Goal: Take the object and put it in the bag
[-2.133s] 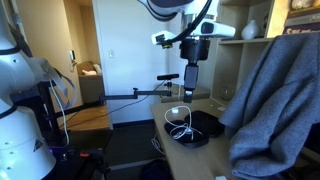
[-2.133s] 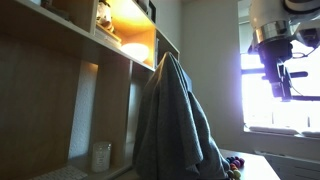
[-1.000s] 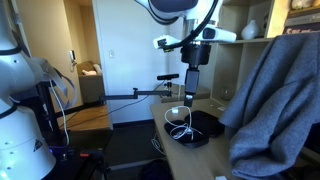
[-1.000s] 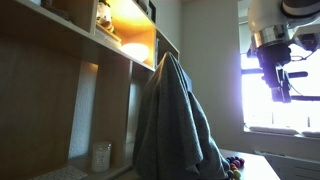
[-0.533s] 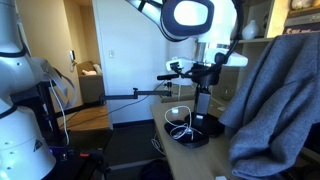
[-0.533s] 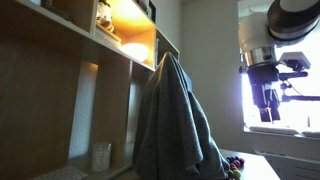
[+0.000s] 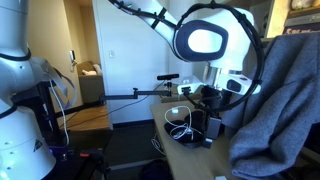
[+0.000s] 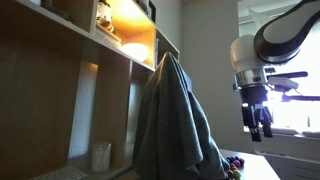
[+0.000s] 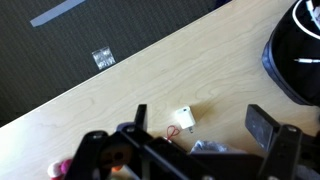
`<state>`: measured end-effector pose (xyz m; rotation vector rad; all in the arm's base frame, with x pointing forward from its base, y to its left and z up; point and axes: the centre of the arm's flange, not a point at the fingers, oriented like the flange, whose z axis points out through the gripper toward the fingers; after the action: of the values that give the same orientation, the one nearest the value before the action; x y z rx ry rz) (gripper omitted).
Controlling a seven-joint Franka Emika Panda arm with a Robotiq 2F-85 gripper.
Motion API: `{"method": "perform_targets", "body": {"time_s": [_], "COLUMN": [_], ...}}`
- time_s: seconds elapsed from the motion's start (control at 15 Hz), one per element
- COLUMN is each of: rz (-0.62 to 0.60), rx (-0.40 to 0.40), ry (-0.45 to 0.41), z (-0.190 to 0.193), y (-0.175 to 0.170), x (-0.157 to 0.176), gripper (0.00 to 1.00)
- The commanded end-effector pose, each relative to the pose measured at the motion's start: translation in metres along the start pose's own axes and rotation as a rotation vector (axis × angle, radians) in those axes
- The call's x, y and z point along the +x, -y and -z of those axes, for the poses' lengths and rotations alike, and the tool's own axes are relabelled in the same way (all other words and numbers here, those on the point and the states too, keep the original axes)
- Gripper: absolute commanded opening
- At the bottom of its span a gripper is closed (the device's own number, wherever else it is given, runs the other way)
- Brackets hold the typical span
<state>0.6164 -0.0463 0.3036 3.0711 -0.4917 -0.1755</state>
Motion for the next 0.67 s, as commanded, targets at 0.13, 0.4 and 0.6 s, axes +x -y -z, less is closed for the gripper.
{"method": "perform_targets", "body": {"time_s": [0.13, 0.4, 0.6], "rz": [0.012, 0.035, 0.058], "rx": [-0.006, -0.020, -0.024], "ry": [0.010, 0.002, -0.022], "z": [-0.014, -0.023, -0.023], "y": [0.002, 0.005, 0.007], "x": [0.019, 0.020, 0.020], "gripper": [1.00, 1.00, 1.00]}}
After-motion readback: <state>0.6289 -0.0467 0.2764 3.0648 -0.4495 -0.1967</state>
